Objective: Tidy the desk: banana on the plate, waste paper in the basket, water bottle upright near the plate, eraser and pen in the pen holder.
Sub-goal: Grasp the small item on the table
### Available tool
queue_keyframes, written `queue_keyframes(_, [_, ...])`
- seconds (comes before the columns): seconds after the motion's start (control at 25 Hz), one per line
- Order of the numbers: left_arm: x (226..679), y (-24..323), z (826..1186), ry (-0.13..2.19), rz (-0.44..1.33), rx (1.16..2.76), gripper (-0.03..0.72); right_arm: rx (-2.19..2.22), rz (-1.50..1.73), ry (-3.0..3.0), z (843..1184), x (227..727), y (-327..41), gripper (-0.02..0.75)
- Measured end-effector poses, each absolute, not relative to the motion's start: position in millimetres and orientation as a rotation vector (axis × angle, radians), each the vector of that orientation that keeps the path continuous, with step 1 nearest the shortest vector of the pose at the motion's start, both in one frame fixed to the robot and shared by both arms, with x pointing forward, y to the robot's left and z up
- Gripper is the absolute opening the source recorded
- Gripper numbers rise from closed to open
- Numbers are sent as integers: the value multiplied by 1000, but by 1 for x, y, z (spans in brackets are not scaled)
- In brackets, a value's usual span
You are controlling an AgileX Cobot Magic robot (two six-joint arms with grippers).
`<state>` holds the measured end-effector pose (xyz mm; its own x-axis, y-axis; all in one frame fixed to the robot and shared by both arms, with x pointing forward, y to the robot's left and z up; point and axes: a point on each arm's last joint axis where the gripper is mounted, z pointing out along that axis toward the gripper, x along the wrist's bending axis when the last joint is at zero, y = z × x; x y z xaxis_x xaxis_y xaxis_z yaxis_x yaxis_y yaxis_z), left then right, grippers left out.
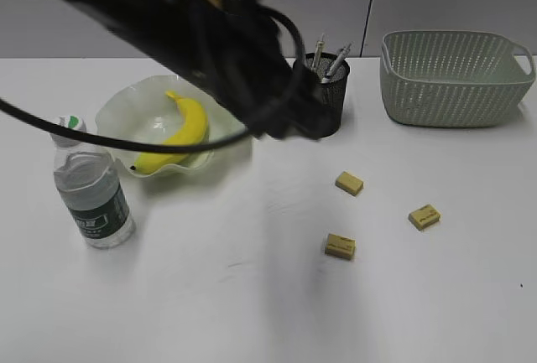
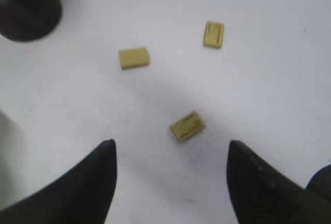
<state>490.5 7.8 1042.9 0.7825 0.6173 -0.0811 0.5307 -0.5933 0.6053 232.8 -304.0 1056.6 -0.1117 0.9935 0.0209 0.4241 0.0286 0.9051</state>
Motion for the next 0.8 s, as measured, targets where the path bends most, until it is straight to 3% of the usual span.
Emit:
queue_keyframes(0.16, [503, -40, 977, 958, 117, 2576, 538, 1467, 1051, 1620, 1057, 233, -304, 330])
queue_keyframes(0.32, [516, -63, 937, 1080, 83, 2653, 541, 1467, 1051, 1620, 1057, 233, -304, 330])
queue_keyframes(0.8, [512, -85, 896, 1178, 43, 2685, 506, 1467, 1051, 1619, 1057, 233, -304, 330])
